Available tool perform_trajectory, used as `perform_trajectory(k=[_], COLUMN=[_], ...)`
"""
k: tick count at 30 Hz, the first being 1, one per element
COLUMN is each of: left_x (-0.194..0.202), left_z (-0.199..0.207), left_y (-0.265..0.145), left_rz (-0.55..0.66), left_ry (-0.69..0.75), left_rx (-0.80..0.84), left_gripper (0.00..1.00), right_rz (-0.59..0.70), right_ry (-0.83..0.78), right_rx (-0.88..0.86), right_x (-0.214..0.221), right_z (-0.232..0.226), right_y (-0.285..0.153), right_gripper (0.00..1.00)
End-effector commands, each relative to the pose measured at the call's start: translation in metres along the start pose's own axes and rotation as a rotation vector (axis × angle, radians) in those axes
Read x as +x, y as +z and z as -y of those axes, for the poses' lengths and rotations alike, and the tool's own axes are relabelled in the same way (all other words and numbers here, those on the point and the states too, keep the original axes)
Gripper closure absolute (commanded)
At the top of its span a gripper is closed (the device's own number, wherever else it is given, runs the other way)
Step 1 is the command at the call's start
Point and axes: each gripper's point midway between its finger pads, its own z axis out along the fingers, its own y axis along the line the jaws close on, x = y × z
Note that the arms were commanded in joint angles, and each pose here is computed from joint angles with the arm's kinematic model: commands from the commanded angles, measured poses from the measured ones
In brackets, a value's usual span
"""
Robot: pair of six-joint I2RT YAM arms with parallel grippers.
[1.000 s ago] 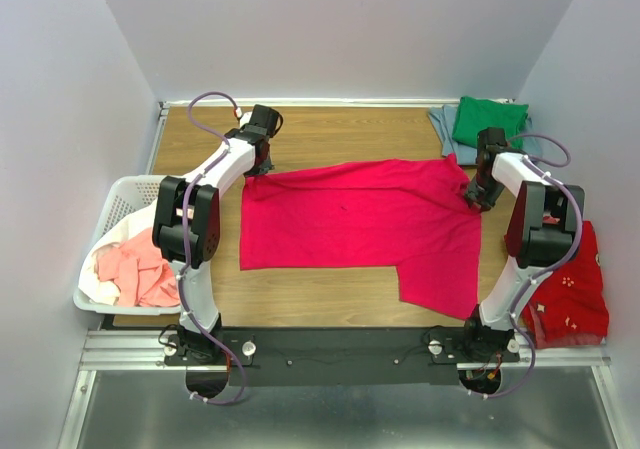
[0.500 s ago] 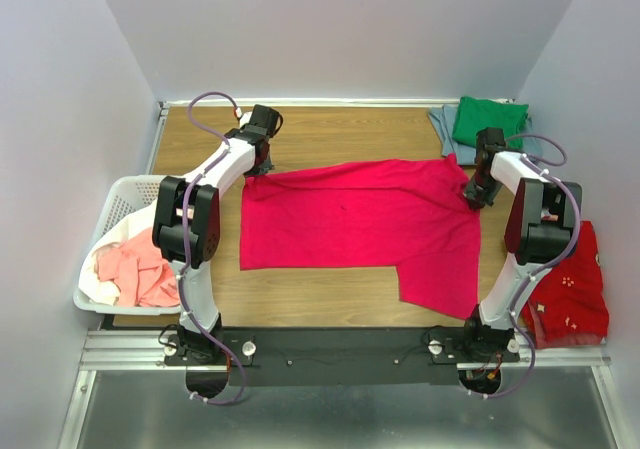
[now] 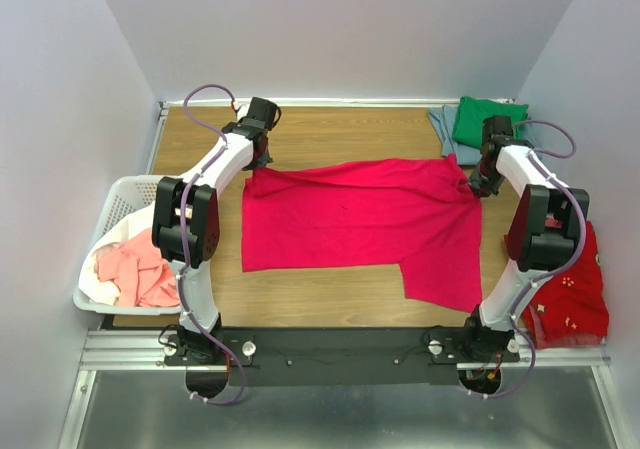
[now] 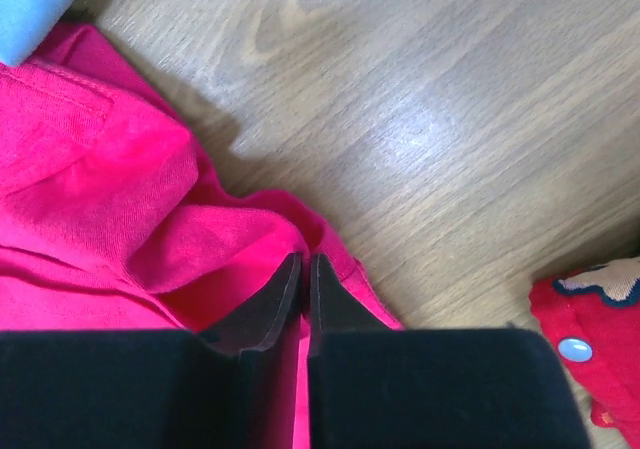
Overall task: Fold and stack the t-shirts
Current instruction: Flatten the tshirt out
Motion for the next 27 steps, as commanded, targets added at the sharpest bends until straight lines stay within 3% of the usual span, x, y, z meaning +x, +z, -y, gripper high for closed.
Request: perform_trajectory(k=[1, 9, 11, 12, 14, 16, 17, 18, 19, 27], left_x=[-0.004, 0.0, 0.001, 0.001, 0.001, 0.002, 0.001, 0.001, 0.002, 0.005], left_z=[-0.009, -0.011, -0.011, -0.011, -0.011, -0.011, -0.011, -0.012, -0.012, -0.013], left_y=[-0.004, -0.004, -0.004, -0.004, -0.004, -0.003, -0.004, -0.003, -0.003, -0.002], left_rz=[0.015, 0.013, 0.011, 0.011, 0.011, 0.011, 0.011, 0.011, 0.007, 0.005], left_ry=[0.006, 0.005, 0.006, 0.006, 0.006, 0.006, 0.006, 0.004, 0.005, 0.009], left_rx=[-0.028, -0.027, -0.028, -0.028, -0.028, -0.028, -0.028, -0.027, -0.027, -0.032], left_gripper=[1.0, 1.0, 1.0, 1.0, 1.0, 1.0, 1.0, 1.0, 1.0, 1.0], right_rz=[0.017, -0.014, -0.019, -0.023, -0.028, -0.034, -0.034, -0.036, -0.033, -0.085], right_ry=[0.005, -0.008, -0.007, -0.008, -0.007, -0.01, -0.01, -0.012, -0.009, -0.013], right_rx=[0.012, -0.003, -0.013, -0.015, -0.016, -0.014, -0.003, 0.006, 0.015, 0.058], right_x=[-0.006, 0.003, 0.004, 0.005, 0.006, 0.008, 0.009, 0.011, 0.011, 0.034], right_z=[0.006, 0.004, 0.003, 0.002, 0.002, 0.002, 0.004, 0.006, 0.008, 0.018], right_y=[-0.009, -0.005, -0.004, -0.003, -0.003, -0.001, -0.001, 0.001, 0.001, 0.012], right_gripper=[0.82, 0.75, 0.84, 0.95, 0.99, 0.94, 0.88, 0.77, 0.73, 0.68])
